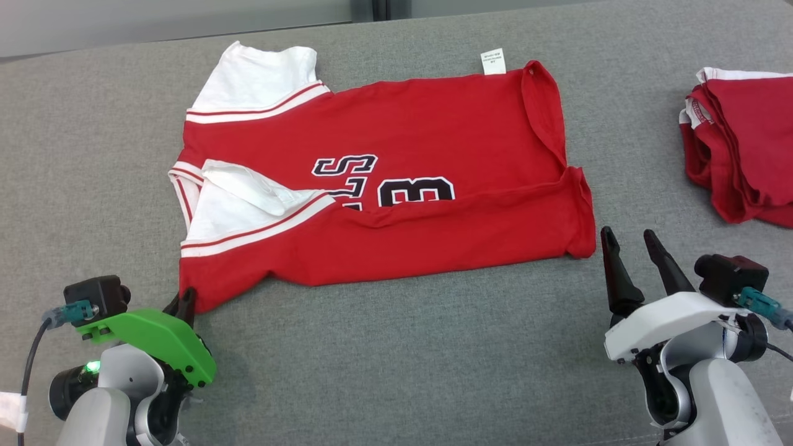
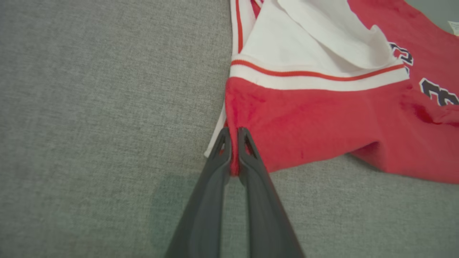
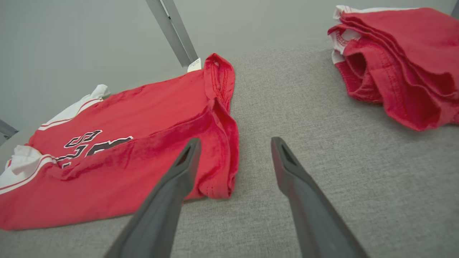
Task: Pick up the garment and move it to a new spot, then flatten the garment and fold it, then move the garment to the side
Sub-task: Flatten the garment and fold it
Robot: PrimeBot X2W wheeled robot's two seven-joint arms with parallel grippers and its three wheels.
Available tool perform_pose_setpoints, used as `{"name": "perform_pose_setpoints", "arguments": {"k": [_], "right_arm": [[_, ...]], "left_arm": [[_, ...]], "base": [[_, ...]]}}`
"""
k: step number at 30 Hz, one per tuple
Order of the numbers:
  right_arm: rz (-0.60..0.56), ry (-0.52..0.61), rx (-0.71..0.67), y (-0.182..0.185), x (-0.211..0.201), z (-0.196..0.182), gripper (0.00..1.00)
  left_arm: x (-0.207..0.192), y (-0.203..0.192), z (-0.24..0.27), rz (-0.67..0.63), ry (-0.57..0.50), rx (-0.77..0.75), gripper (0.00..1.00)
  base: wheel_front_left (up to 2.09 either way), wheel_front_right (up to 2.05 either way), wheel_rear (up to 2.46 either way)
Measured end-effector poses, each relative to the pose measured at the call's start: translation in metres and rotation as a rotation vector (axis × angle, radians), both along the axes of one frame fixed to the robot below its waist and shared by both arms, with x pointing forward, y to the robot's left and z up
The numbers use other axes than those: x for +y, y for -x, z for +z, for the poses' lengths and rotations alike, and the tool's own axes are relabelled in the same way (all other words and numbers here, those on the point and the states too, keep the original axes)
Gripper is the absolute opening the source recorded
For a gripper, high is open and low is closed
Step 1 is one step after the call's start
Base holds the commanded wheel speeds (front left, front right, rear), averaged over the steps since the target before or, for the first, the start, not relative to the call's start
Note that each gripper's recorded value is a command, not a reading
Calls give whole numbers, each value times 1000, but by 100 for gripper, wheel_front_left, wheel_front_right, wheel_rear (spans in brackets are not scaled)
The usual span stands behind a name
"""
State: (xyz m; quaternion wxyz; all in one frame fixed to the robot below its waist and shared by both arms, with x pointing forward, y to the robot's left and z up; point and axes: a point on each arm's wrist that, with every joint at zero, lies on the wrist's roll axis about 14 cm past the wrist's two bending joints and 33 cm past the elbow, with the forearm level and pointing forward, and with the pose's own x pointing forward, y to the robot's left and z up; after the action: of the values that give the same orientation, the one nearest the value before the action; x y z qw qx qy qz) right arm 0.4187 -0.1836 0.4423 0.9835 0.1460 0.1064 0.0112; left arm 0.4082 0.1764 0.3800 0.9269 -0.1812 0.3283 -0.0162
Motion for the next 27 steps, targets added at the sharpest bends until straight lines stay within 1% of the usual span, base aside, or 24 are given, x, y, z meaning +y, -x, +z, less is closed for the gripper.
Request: {"name": "perform_pose_setpoints", "arguments": {"k": [11, 17, 20, 21, 22, 23, 24, 25, 27], "right_arm": [[74, -2, 157, -8, 22, -38, 100], [75, -5, 218, -15, 24, -54, 100], [104, -4, 259, -15, 32, -61, 100], [110, -6, 265, -16, 34, -61, 77], [115, -7, 272, -16, 35, -62, 48], [117, -6, 276, -16, 36, -63, 42], [118, -5, 278, -17, 36, -63, 18], [119, -4, 279, -18, 36, -62, 0], [116, -6, 270, -19, 36, -59, 0]], "left_arm": [[5, -7, 32, 16, 2, -115, 0], [7, -6, 40, 22, 0, -144, 0], [9, -6, 43, 28, -2, -156, 0], [9, -5, 43, 30, -3, -156, 0], [10, -5, 44, 31, -5, -160, 0], [10, -5, 45, 31, -5, -162, 0], [10, -5, 46, 30, -6, -164, 0], [10, -5, 47, 30, -6, -168, 0], [10, -5, 49, 28, -6, -175, 0]], "base": [[0, 0, 0], [0, 0, 0], [0, 0, 0], [0, 0, 0], [0, 0, 0], [0, 0, 0], [0, 0, 0], [0, 0, 0], [0, 0, 0]]}}
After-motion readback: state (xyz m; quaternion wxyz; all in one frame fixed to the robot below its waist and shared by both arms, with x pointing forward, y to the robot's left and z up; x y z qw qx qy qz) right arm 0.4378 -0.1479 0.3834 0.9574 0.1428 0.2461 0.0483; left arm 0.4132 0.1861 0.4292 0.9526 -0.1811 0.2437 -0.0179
